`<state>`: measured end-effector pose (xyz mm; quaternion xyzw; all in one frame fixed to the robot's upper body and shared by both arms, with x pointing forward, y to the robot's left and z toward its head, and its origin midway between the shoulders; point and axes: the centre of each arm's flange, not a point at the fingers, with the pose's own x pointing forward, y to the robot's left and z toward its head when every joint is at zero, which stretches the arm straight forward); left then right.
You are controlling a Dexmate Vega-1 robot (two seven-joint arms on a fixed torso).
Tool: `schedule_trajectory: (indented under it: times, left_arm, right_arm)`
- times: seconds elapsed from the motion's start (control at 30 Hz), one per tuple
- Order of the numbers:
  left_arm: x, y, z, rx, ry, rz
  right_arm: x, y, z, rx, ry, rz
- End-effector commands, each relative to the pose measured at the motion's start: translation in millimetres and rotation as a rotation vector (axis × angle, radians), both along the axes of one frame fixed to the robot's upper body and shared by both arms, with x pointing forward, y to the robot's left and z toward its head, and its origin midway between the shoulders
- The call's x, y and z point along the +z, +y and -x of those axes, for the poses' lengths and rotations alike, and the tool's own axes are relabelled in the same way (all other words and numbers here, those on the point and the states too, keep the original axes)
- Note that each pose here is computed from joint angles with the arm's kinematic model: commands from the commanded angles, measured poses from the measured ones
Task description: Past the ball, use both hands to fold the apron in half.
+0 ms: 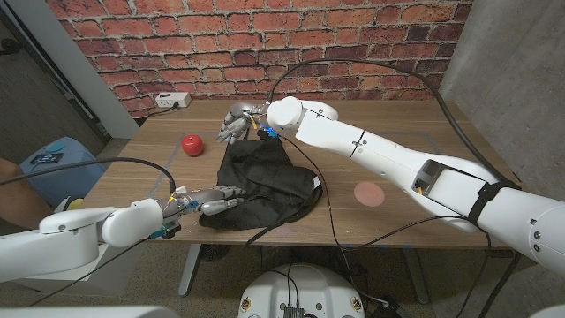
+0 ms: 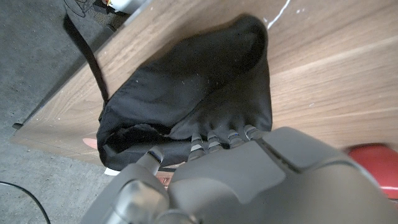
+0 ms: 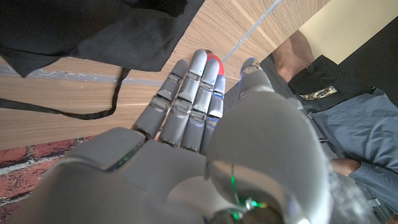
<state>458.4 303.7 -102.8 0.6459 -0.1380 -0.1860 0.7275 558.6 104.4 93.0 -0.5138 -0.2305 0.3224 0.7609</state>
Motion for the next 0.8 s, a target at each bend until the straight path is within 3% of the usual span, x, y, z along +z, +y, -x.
schedule_trajectory:
  times: [0.03,0.3,0.8]
  left_arm:
    - [18.5,7.4,5.3,0.007,-0.038,0.021]
    - [24.9,7.9,5.0,0.004,-0.052,0.033]
    - [33.5,2.7,1.2,0.004,-0.068,0.065]
  right_arm:
    - [0.7,-5.1,-2.3,-0.002,0.002,-0.012]
    - [2.8,-16.1,-0.4,-0.005,-0.025,-0.042]
    - [10.8,-43.1,-11.1,-0.007,-0.01,-0.108]
